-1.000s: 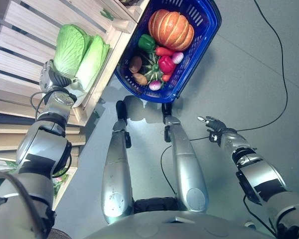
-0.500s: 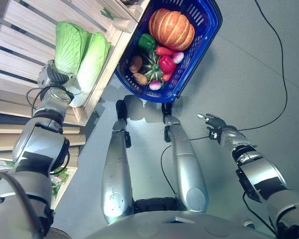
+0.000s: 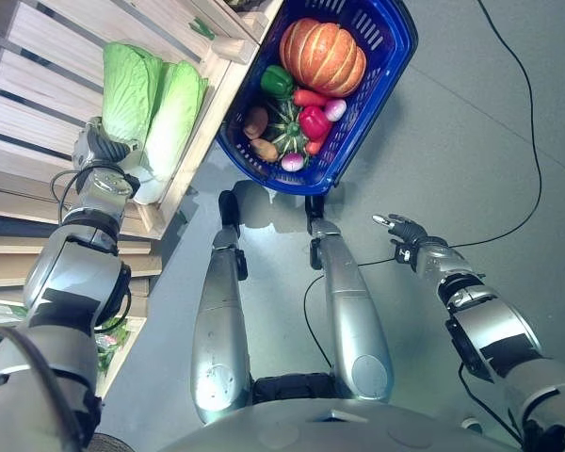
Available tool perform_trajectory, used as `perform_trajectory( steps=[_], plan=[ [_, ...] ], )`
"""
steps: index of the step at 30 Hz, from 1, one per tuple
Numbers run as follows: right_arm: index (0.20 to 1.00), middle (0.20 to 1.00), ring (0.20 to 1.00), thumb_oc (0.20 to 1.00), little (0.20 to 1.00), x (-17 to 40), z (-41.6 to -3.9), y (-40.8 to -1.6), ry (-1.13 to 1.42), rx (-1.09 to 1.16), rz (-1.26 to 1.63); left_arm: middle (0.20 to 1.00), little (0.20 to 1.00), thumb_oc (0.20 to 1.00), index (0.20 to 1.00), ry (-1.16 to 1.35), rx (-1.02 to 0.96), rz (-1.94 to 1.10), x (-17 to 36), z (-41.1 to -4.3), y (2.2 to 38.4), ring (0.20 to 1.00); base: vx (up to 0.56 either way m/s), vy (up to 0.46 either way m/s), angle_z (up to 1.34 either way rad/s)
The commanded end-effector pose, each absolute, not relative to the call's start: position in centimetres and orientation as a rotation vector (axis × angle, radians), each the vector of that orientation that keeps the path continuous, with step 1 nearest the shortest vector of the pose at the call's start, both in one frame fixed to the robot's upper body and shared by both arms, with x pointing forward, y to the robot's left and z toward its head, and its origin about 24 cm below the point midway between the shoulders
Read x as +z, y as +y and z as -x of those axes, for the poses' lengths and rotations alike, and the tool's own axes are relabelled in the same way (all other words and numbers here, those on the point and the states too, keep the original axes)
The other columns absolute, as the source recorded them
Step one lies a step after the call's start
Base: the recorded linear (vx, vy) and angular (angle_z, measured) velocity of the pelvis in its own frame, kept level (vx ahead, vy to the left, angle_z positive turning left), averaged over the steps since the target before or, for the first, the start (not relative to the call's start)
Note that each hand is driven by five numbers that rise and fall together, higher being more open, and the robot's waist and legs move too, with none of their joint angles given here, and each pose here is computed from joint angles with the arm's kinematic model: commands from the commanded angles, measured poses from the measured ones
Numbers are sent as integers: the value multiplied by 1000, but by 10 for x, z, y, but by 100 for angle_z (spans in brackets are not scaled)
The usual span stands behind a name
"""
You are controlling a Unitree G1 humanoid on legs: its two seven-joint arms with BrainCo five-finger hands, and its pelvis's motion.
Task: Pick up fruits and vegetables into the basket
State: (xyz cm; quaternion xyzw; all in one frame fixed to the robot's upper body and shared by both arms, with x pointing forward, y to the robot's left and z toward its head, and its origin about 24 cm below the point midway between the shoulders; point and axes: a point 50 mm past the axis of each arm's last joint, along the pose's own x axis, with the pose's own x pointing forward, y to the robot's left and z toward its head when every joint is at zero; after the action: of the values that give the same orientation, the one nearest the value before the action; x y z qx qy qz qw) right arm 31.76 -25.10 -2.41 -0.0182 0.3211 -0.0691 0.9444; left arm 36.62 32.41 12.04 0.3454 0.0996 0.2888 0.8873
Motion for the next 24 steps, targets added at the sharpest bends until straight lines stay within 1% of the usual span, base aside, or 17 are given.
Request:
perform_trajectory(
  steps=[1,5,10,15,18,24],
  plan=[
    [1000,1000,1000,1000,1000,-46,-293,-261,718,-186,11,200,200,200,200,262,621,-519,78,-348,323,200,0,0,0],
    [1000,1000,1000,1000,1000,-47,-290,-266,711,-200,4,200,200,200,200,169,650,-431,82,-346,326,200,0,0,0],
    [1000,1000,1000,1000,1000,-48,-287,-270,698,-216,-14,200,200,200,200,3,662,-379,96,-347,321,200,0,0,0],
    [1000,1000,1000,1000,1000,-47,-286,-271,681,-234,-36,200,200,200,200,-133,671,-373,115,-351,313,200,-8,-24,3],
    [1000,1000,1000,1000,1000,-47,-286,-272,671,-242,-45,200,200,200,200,-163,669,-374,120,-352,311,200,-3,-15,7],
    [1000,1000,1000,1000,1000,-33,-297,-273,538,-270,-116,200,200,200,200,-347,597,-482,153,-360,287,200,-2,-37,5]
  ],
)
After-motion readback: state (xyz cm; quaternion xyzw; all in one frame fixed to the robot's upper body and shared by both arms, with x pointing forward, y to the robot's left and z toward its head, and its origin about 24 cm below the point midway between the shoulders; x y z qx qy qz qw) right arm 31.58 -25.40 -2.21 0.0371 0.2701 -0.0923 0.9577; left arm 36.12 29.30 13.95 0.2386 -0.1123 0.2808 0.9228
